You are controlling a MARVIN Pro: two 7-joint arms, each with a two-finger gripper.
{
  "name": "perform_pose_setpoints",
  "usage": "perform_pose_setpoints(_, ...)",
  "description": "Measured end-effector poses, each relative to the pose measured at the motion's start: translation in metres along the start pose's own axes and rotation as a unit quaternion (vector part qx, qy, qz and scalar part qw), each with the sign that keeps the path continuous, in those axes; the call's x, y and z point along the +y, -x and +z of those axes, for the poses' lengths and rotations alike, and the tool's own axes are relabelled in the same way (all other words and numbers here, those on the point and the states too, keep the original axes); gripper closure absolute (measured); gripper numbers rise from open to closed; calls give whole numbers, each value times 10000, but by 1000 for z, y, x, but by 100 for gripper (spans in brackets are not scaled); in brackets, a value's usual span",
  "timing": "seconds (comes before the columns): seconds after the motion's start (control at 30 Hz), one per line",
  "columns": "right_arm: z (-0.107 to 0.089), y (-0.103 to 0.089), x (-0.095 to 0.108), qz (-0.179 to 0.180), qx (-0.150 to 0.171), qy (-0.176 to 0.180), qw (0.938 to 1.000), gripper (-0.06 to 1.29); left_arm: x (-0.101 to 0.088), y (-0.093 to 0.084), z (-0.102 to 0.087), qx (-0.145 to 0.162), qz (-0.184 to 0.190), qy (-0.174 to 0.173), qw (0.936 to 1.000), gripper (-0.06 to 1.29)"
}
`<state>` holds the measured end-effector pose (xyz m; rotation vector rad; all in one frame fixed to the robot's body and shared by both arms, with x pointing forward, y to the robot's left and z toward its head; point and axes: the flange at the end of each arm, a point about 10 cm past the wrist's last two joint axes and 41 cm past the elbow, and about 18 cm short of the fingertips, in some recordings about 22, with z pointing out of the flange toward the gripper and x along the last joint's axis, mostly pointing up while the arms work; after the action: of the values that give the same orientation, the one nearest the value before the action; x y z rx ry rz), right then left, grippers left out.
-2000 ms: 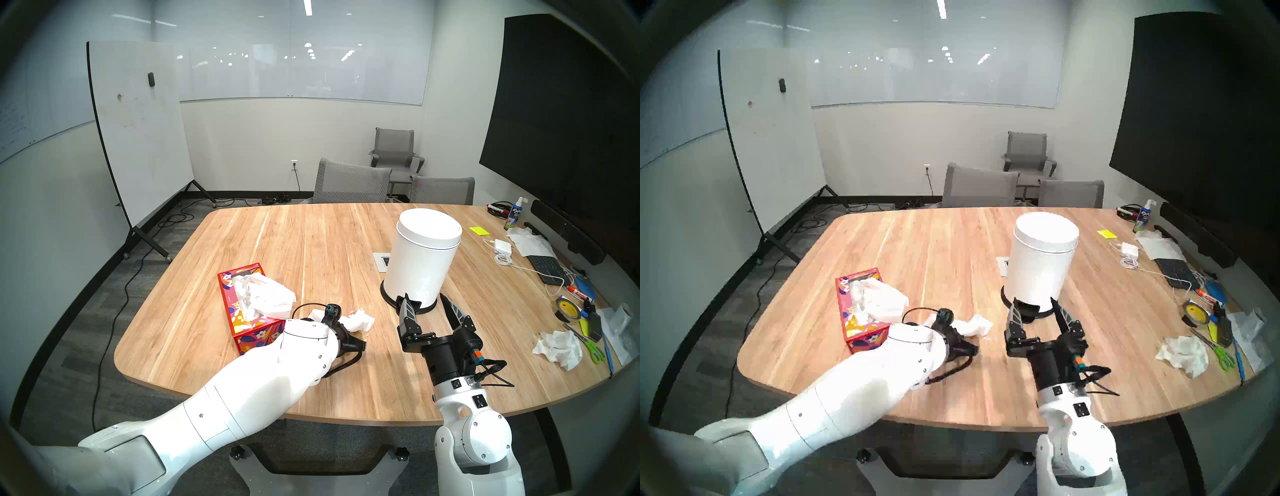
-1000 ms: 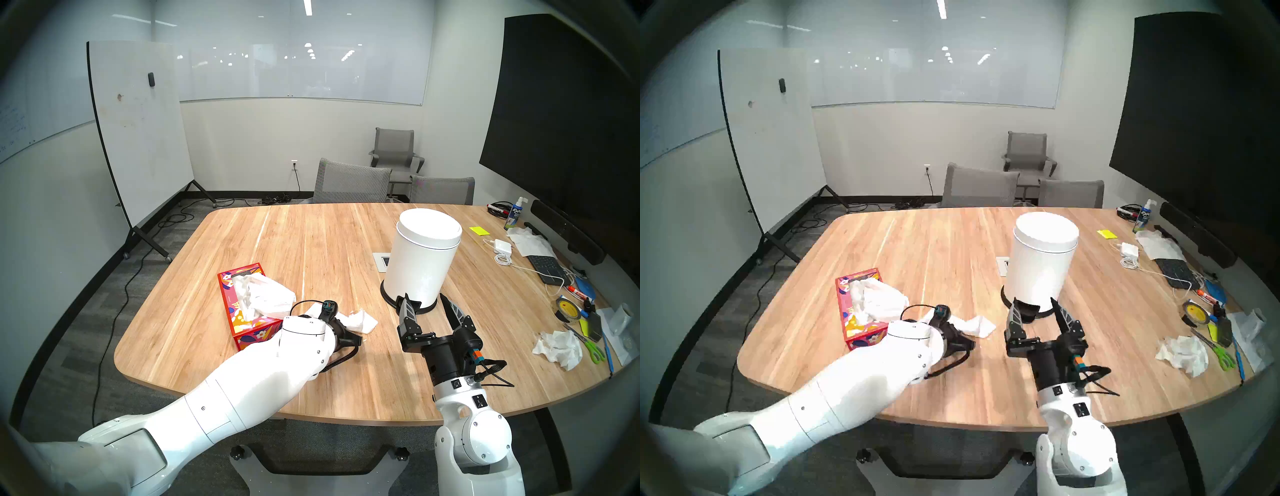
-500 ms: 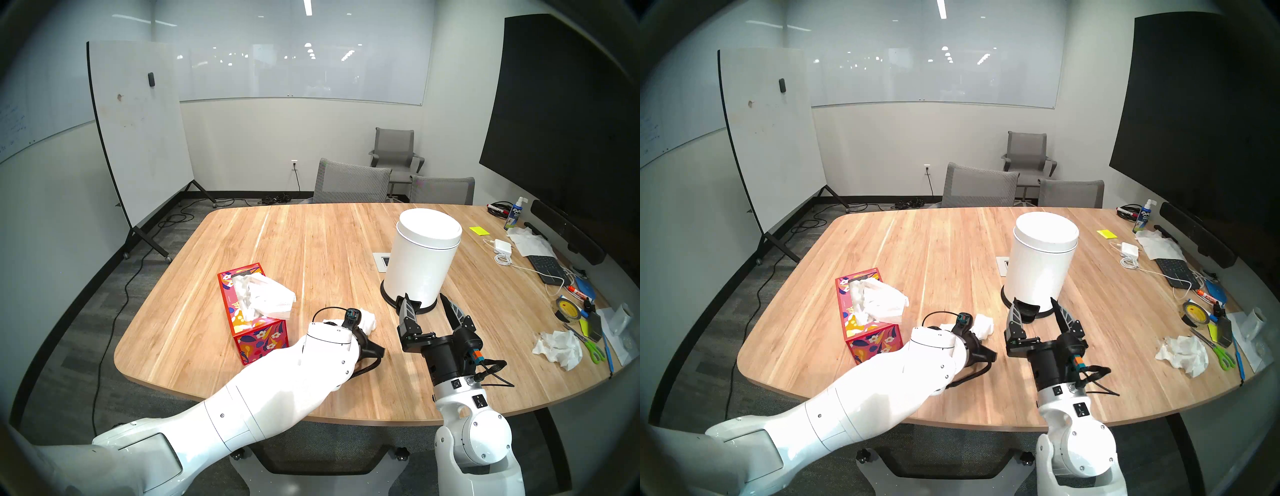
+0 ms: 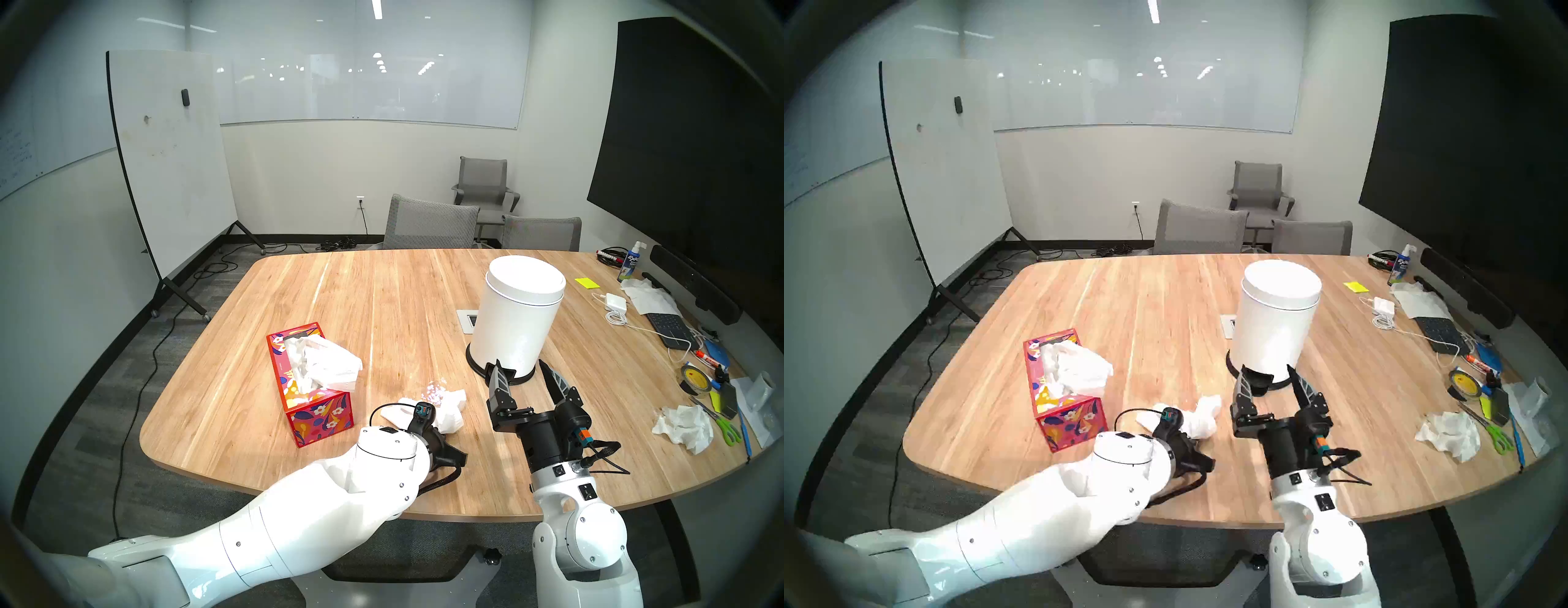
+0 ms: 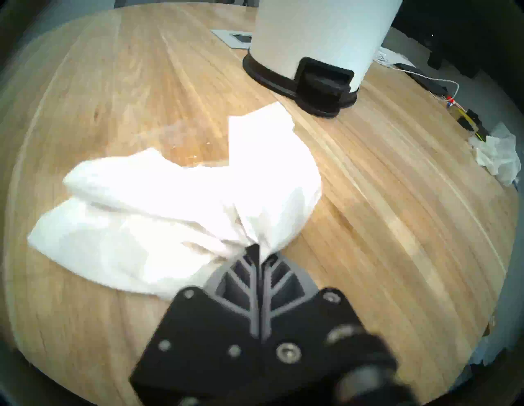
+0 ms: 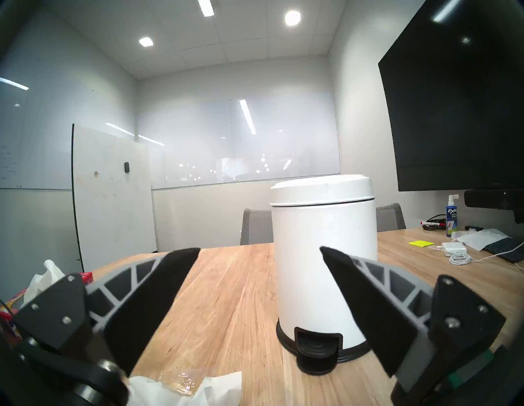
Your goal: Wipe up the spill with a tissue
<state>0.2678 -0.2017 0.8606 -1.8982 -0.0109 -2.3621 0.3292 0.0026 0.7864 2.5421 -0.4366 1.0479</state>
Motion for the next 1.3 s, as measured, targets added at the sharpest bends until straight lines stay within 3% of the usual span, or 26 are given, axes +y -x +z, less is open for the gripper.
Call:
perform_pose_setpoints(0.33,0,0,0,0,0,0,10000,0,-28,-5,-5,129,-165,-112,9997,125)
perform_pose_setpoints(0.67,0,0,0,-1,2,0,10000,0,-35,-15,-16,-52,-21,-296,9995,125)
perform_pose_setpoints(1.03,0,0,0,-1,2,0,10000,0,-45,-47,-32,122,-43,-422,9990,125)
perform_pose_setpoints(1.3,0,0,0,-1,2,0,10000,0,-43,-56,-45,224,-63,-400,9989,125)
